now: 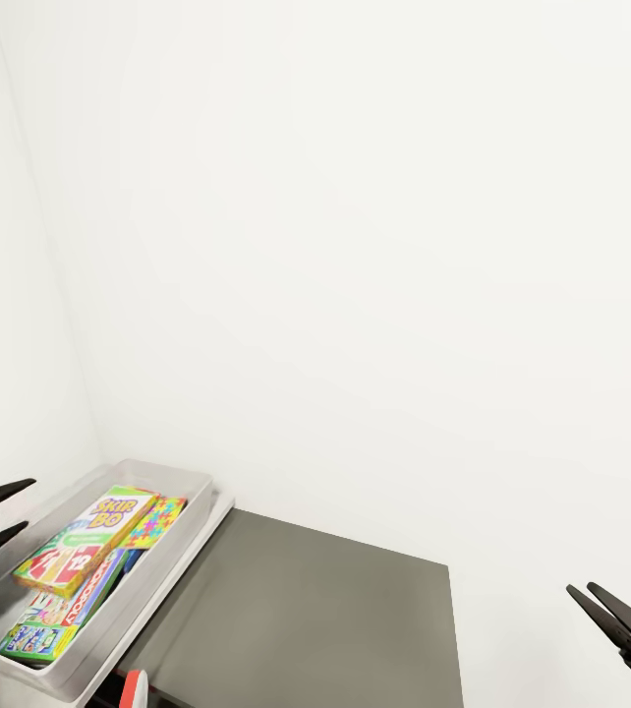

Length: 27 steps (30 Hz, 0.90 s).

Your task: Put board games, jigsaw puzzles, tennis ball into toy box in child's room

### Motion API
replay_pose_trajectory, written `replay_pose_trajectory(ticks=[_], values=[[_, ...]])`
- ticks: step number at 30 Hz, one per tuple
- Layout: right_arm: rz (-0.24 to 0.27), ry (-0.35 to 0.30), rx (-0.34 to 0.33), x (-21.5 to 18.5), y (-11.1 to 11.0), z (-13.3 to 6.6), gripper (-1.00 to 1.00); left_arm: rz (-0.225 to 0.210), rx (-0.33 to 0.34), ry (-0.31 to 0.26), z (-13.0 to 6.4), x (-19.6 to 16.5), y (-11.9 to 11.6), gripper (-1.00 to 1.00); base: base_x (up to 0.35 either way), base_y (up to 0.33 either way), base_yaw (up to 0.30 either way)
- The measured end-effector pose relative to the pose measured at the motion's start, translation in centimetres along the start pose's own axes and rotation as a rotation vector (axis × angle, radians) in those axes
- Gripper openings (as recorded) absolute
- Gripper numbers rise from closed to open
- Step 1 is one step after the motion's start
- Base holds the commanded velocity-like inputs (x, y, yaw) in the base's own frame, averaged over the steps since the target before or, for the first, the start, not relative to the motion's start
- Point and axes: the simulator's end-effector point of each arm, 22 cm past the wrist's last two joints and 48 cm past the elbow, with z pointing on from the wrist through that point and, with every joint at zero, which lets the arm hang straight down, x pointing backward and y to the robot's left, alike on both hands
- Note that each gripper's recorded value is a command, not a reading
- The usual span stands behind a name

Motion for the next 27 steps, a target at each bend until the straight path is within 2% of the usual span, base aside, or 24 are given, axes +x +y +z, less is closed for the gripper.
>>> replay_pose_trajectory(ticks=[1,4,7,9,11,12,13,15,19,23,27], values=[[0.000,0.000,0.000,0.0,0.0,0.0,1.00,0.003,0.032,-0.001,-0.2,-0.1,-0.8,1.00,0.000,0.000,0.000],[0.000,0.000,-0.001,0.0,0.0,0.0,1.00,0.010,0.076,-0.002,-0.4,-0.4,-1.8,1.00,0.000,0.000,0.000],[0.000,0.001,-0.001,0.0,0.0,0.0,1.00,0.037,0.131,-0.011,-0.9,-0.9,-3.6,1.00,0.000,0.000,0.000],[0.001,0.000,-0.003,0.0,0.1,0.0,1.00,0.092,0.188,-0.021,-1.7,-1.4,-5.9,1.00,0.000,0.000,0.000],[0.001,-0.002,-0.005,0.1,0.1,0.0,1.00,0.173,0.242,-0.019,-3.2,-1.0,-8.0,1.00,0.000,0.000,0.000],[0.000,-0.003,-0.006,0.1,0.1,0.0,1.00,0.261,0.307,-0.006,-5.0,0.0,-10.4,1.00,0.000,0.000,0.000],[0.000,-0.003,-0.006,0.1,0.1,0.0,1.00,0.296,0.330,0.002,-5.7,0.5,-11.3,1.00,-0.005,0.000,0.000],[0.001,-0.003,-0.006,0.1,0.1,0.0,1.00,0.329,0.364,0.010,-6.3,1.1,-12.4,1.00,-0.018,0.000,0.000],[0.002,-0.002,-0.006,0.1,0.1,0.0,1.00,0.362,0.412,0.023,-7.2,1.9,-13.8,1.00,-0.008,0.000,0.000],[0.002,-0.001,-0.005,0.0,0.1,0.0,1.00,0.372,0.442,0.028,-7.8,2.2,-14.5,1.00,-0.048,0.001,0.000],[0.001,0.003,-0.005,0.0,0.2,0.1,1.00,0.400,0.476,0.036,-8.3,2.7,-15.6,1.00,-0.277,0.011,0.000]])
